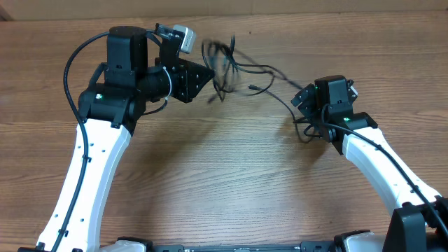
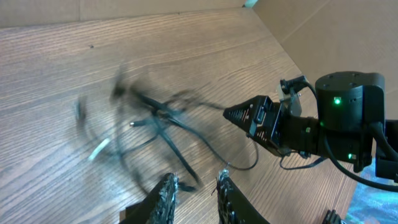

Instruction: Untangle cables

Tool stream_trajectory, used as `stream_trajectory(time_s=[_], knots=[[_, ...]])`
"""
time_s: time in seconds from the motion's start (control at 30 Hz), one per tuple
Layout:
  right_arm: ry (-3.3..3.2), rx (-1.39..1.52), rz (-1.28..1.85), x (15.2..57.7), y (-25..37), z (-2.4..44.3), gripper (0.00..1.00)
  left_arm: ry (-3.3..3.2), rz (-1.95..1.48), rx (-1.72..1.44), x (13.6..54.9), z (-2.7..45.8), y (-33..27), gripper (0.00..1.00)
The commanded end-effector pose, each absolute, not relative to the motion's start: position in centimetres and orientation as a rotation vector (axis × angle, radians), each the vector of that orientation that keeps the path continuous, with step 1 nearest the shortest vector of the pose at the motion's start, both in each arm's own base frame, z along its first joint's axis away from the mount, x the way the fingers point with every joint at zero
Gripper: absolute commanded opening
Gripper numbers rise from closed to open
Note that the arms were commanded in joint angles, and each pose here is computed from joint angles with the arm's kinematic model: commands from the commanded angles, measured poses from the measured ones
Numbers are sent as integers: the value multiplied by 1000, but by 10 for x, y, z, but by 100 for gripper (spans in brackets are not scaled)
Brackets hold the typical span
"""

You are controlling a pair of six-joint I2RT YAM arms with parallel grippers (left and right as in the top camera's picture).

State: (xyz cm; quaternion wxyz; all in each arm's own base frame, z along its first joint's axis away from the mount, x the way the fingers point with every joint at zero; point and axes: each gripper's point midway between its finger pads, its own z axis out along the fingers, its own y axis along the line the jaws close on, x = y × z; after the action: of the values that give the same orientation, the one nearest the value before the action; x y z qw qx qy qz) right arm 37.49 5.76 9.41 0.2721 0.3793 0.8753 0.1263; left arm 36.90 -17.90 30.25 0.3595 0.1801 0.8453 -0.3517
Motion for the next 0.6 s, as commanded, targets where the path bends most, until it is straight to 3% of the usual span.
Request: stream_trajectory(time_s=[0.0,0.17,0.3,0.37,0.47,0.57], knots=[[2378,989,447,378,72,102,97,2151,-909,522,368,310,-183,24],[2425,961,563,375,89,102,99,2208,-924,504,371,294,-183,53],[2451,864,589,374,95,106,99,2258,-947,465,376,281,-184,61],[2450,808,593,376,97,110,100,2294,-969,421,379,273,-185,70],[2426,793,603,378,97,117,100,2336,-990,376,383,261,-186,99],[2402,797,610,381,93,123,100,2379,-1002,355,389,245,-188,100]])
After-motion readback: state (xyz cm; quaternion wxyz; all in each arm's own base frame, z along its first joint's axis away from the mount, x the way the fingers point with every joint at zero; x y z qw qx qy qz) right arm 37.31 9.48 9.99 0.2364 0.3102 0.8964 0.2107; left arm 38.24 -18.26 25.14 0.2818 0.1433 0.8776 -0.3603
